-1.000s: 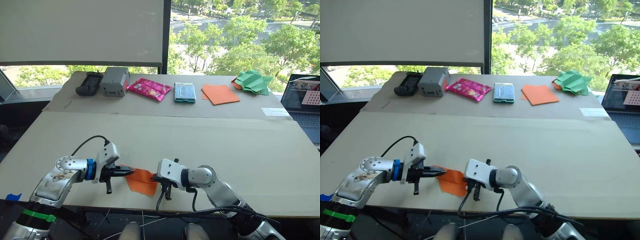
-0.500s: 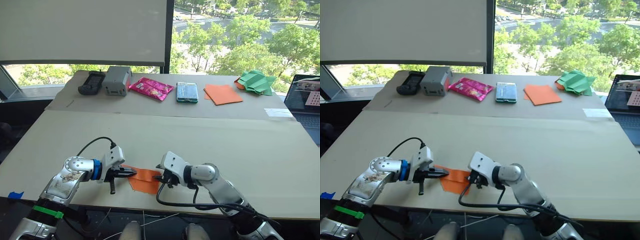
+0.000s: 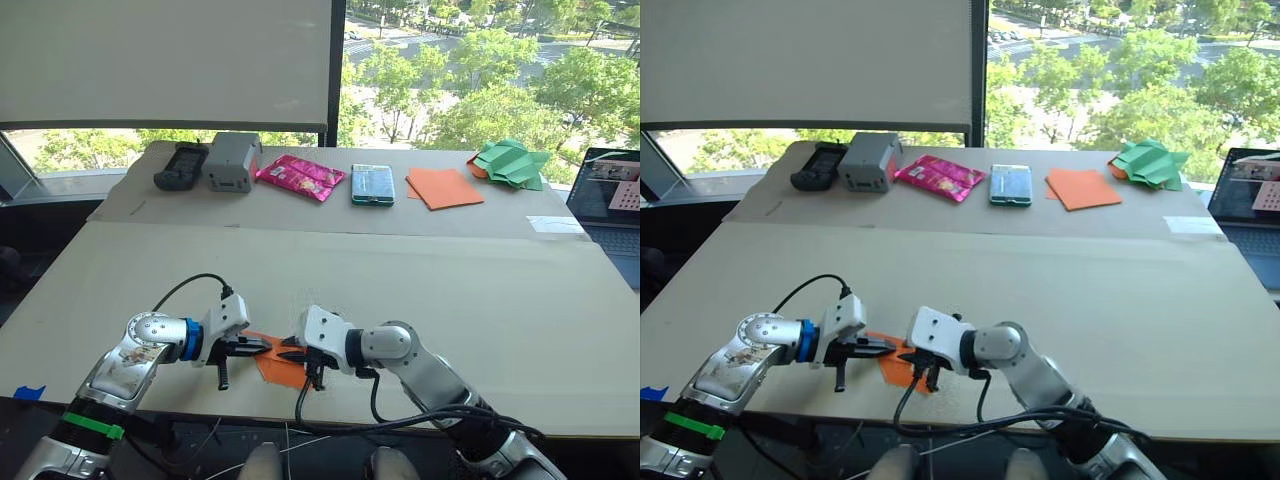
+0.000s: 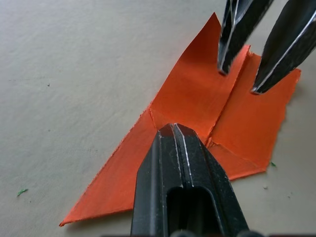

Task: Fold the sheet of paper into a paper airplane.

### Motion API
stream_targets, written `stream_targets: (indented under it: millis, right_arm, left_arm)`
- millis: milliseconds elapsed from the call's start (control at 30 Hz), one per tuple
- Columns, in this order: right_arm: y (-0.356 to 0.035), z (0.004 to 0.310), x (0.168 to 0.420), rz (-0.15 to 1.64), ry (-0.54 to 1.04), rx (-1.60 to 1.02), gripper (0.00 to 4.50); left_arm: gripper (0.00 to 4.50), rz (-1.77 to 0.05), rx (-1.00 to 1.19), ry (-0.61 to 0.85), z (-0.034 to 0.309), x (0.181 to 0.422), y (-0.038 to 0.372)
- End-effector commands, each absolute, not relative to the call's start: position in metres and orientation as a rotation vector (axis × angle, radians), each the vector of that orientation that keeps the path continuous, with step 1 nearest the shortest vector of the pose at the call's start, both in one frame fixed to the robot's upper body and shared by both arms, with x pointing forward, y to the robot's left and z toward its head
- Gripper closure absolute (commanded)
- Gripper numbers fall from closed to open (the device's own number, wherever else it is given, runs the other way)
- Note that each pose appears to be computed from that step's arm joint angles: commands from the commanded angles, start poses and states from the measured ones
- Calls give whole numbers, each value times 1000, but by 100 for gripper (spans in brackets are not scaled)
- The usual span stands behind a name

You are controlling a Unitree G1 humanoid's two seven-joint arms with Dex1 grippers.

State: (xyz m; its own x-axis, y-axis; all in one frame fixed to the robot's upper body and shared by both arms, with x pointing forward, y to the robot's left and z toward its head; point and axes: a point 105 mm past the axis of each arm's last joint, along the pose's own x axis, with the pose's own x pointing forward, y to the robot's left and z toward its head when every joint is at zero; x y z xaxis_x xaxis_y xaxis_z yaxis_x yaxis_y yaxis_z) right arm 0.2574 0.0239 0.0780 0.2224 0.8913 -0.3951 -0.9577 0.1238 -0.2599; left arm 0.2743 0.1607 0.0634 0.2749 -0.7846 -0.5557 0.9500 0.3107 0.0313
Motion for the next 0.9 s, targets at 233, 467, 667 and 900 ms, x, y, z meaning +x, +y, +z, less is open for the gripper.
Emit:
stream_targets:
  millis: [233,467,667,900]
  right_arm:
    - [27,58,260,1358,198,-570,447]
    - [8,20,256,1326,396,-620,447]
    - [-3,6,257,1277,477,-637,447]
    - [-20,-7,257,1219,571,-660,447]
  left_arm:
    - [450,-1215,421,551,51,264,164]
    - [450,-1210,433,553,49,263,165]
    - [450,-1217,454,570,45,261,167]
    - [450,-1210,510,617,33,261,176]
